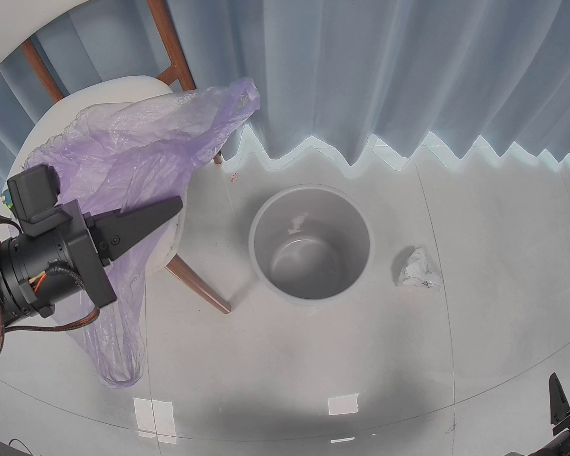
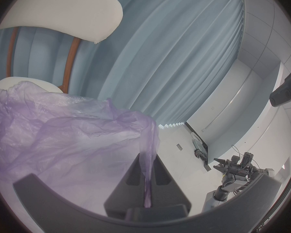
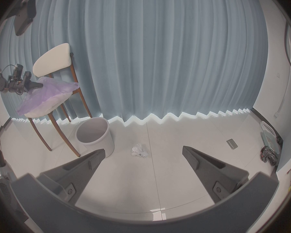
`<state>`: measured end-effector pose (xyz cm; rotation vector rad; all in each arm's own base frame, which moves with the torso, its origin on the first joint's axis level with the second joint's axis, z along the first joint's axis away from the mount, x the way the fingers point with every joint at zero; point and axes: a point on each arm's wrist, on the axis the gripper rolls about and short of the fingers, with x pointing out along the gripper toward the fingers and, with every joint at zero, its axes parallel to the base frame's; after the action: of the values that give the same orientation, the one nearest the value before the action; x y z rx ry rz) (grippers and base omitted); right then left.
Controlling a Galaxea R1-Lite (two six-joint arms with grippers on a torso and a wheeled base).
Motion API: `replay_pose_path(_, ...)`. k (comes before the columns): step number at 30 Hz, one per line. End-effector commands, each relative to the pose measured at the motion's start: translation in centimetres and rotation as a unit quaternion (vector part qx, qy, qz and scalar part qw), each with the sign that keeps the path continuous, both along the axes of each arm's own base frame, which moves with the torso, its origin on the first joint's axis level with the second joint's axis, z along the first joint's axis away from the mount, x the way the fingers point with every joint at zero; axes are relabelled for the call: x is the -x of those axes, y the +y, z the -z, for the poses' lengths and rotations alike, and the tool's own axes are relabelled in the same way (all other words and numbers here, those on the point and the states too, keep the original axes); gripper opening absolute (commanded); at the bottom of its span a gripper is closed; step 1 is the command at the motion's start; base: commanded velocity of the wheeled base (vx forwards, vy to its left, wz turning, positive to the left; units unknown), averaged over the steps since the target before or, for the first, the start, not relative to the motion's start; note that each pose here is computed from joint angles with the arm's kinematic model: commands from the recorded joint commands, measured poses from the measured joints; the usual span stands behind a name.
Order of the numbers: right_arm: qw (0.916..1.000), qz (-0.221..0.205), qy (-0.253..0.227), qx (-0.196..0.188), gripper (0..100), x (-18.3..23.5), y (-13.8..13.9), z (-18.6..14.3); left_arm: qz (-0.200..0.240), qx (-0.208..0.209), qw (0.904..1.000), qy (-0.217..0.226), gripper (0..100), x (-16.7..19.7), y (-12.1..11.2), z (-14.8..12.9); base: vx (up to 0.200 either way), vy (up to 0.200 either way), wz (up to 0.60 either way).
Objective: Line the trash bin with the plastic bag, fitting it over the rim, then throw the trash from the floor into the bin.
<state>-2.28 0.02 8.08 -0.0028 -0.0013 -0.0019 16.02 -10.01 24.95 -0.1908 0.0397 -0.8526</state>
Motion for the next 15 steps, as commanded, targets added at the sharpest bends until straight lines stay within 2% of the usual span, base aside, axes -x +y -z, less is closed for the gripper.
replay_pose_path(1,1.0000,0.000,0.000,0.000,100,0.0,0.0,0.5,-0.003,-0.007,0.9999,0.013,0,-0.5,-0.2,0.9,0.000,0.000,0.00)
replay_pose_path(3,1.0000,0.000,0.000,0.000,100,0.0,0.0,0.5,-0.002,-0.005,0.9999,0.010,0,-0.5,-0.2,1.0,0.000,0.000,0.00)
replay_pose_path(9,1.0000,0.000,0.001,0.000,100,0.0,0.0,0.5,0.009,0.022,0.9990,-0.038,0,-1.1,-1.0,0.4,0.000,0.000,0.00)
replay_pose_path(15,1.0000,0.000,0.001,0.000,100,0.0,0.0,0.5,0.011,0.028,0.9986,-0.045,0,-2.2,-1.8,0.6,0.000,0.000,0.00)
